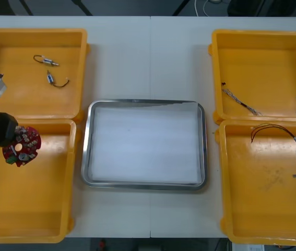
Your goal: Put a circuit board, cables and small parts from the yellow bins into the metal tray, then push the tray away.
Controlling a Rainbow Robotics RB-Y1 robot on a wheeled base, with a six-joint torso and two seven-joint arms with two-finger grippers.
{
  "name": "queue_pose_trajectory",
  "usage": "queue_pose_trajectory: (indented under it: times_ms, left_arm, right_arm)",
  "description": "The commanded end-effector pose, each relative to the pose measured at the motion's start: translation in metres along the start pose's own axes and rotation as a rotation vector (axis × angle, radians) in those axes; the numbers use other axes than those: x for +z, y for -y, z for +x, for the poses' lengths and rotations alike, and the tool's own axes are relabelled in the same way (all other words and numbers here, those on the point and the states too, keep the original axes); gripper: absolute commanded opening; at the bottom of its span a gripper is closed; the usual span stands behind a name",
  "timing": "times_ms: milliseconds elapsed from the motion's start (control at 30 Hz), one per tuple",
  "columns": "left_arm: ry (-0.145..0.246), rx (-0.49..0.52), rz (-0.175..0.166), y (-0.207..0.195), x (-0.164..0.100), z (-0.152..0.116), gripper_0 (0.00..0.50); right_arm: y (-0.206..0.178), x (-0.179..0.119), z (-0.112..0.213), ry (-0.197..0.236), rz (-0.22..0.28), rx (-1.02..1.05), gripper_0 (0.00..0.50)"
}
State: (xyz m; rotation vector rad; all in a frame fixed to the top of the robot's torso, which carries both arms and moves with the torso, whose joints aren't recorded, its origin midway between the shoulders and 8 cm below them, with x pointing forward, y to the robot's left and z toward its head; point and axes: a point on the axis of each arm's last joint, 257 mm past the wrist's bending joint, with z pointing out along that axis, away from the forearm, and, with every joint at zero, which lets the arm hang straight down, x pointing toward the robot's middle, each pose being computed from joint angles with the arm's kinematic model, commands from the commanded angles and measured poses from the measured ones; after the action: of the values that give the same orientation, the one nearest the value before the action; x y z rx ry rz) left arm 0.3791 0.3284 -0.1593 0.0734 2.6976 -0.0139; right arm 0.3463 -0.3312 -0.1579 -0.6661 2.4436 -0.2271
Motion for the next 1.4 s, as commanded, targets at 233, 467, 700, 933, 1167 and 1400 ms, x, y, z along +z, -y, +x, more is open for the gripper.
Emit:
queue_pose_trajectory:
  times_ms: [233, 467, 700, 933, 1167, 1400]
  left_arm:
    - [0.029, 0.001, 0.05, 0.086, -0.008, -0.027, 0.0]
    - [0.011, 0.048, 0.076, 0.13, -0.002, -0.025, 0.0]
    - [0.003, 0.097, 0.087, 0.163, 0.011, -0.02, 0.0]
    - [-0.022, 0.083, 0.112, 0.186, 0.04, -0.023, 0.0]
    - [0.003, 0.095, 0.087, 0.196, 0.075, -0.023, 0.0]
    - [-0.005, 0.096, 0.088, 0.2, 0.099, -0.019, 0.0]
  right_arm:
    - [-0.009, -0.017, -0.047, 0.068, 0.018, -0.129, 0.0]
    - [-0.024, -0.014, -0.051, 0.048, -0.003, -0.194, 0.0]
    - [-0.037, -0.009, -0.049, 0.018, -0.022, -0.257, 0.0]
    - [-0.041, -0.009, -0.049, 0.005, -0.026, -0.297, 0.0]
    - [-0.038, 0.0, -0.049, -0.026, -0.063, -0.285, 0.0]
    - [-0.033, 0.0, -0.052, -0.026, -0.057, -0.28, 0.0]
